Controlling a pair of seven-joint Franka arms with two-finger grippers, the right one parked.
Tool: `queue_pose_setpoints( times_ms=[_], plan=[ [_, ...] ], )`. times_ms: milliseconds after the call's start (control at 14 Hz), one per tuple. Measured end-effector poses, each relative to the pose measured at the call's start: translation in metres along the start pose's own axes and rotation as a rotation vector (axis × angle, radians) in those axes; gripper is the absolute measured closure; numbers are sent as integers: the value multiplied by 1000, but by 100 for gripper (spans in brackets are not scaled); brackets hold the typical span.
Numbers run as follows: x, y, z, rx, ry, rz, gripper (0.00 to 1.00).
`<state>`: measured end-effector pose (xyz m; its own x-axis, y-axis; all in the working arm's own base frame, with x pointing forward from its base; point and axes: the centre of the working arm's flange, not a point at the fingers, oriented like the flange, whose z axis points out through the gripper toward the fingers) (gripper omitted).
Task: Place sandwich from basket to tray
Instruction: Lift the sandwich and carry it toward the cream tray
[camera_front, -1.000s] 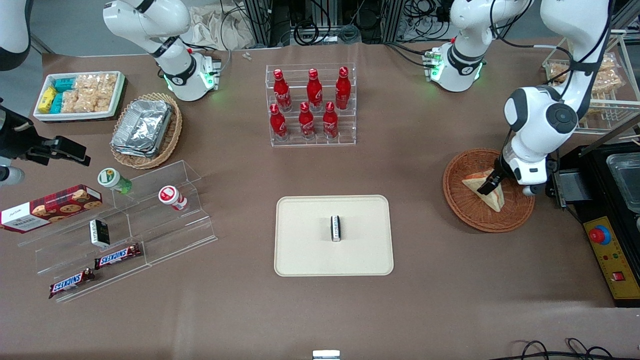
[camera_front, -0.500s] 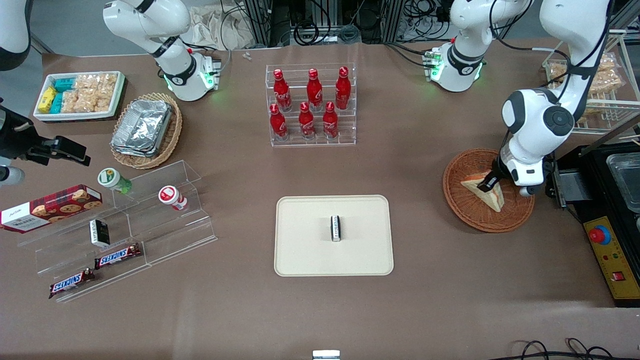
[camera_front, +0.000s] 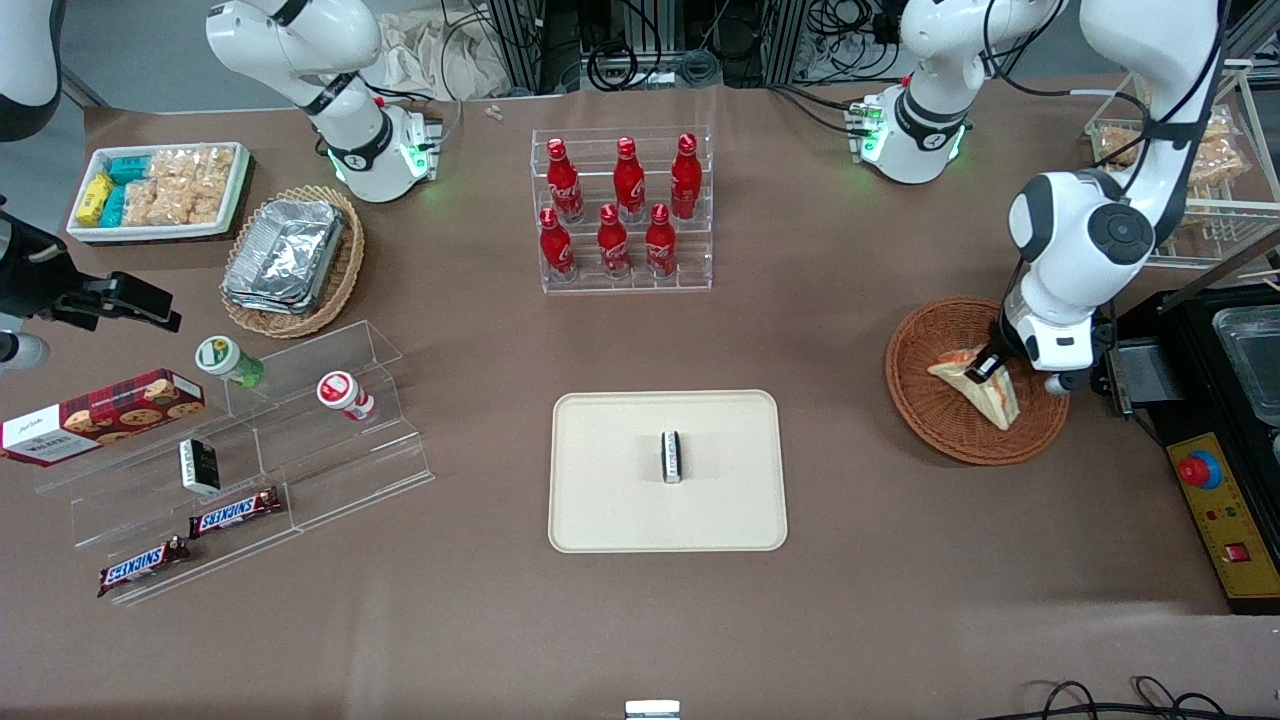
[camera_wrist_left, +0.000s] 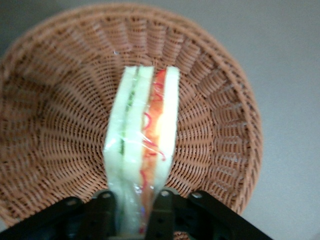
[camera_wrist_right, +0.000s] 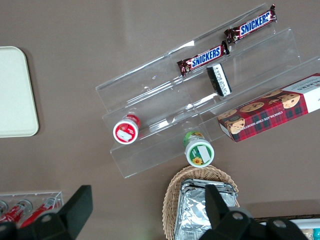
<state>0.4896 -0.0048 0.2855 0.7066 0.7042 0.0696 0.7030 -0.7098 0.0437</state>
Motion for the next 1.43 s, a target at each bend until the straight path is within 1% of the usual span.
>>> queue_pose_setpoints(
  times_ms=[71, 214, 286, 357, 429, 571, 714, 857, 929, 1000, 1071, 1286, 1429],
  plan=[
    [3, 8, -20, 26, 0, 12, 81],
    [10, 30, -80, 94, -19, 33, 81],
    [13, 46, -120, 116, -27, 53, 81],
    [13, 63, -161, 123, -33, 88, 81],
    [11, 80, -200, 118, -37, 145, 81],
    [1, 109, -254, 93, -47, 315, 81],
    [-15, 148, -272, 53, -88, 483, 81],
    [-38, 195, -249, 10, -159, 600, 81],
    [-51, 218, -226, -3, -180, 647, 81],
    [-65, 242, -200, -11, -182, 679, 81],
    [-81, 266, -172, -10, -173, 699, 81],
    [-137, 329, -85, 22, -135, 697, 81],
    [-162, 357, -28, 25, -119, 667, 81]
  ],
)
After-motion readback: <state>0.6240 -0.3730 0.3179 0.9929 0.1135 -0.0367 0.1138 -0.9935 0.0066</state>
